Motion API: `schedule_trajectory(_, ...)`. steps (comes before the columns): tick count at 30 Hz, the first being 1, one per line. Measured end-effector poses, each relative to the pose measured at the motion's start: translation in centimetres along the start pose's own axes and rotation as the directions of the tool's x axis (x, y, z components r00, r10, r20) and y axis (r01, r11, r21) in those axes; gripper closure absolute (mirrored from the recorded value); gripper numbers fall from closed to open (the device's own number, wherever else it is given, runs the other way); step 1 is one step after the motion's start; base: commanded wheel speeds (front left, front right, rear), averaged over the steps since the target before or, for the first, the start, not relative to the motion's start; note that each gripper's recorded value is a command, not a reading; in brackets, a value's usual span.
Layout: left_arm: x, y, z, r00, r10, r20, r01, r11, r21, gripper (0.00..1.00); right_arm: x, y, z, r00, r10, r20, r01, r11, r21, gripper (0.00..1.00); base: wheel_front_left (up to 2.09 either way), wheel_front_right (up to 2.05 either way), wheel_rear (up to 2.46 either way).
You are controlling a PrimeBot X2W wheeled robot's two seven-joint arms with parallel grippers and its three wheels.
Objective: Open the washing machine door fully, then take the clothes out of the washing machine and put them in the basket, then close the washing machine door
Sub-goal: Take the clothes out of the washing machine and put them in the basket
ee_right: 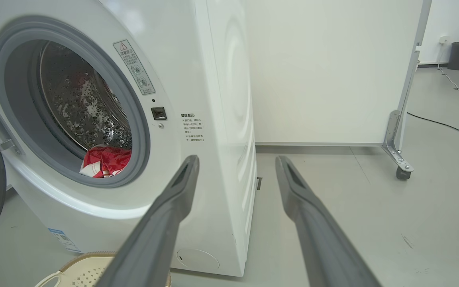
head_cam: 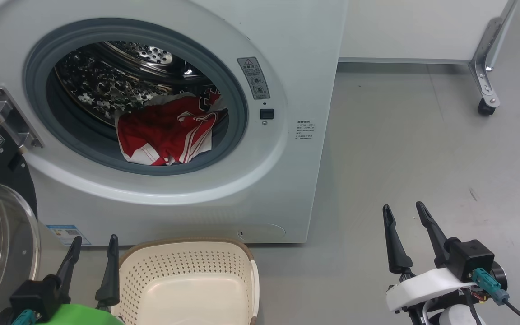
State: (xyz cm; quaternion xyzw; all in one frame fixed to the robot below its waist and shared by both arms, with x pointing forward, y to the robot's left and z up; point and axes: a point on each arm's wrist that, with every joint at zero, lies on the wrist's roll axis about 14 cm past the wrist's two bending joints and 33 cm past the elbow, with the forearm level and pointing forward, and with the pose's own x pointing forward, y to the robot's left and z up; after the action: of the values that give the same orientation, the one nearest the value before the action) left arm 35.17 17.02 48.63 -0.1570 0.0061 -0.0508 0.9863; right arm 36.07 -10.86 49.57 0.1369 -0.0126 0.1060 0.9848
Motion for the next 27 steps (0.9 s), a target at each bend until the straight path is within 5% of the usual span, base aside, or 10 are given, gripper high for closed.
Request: schedule_trajectory(27,-0.07,-0.02,0.03,1.0,-0.001,0.001,0.001,1.0,0.001,0.0,-0.04,0.06,0.14,1.0,0.001,0.004,-0.001,1.0,-0.001,0.0,0.0,0.0,0.0)
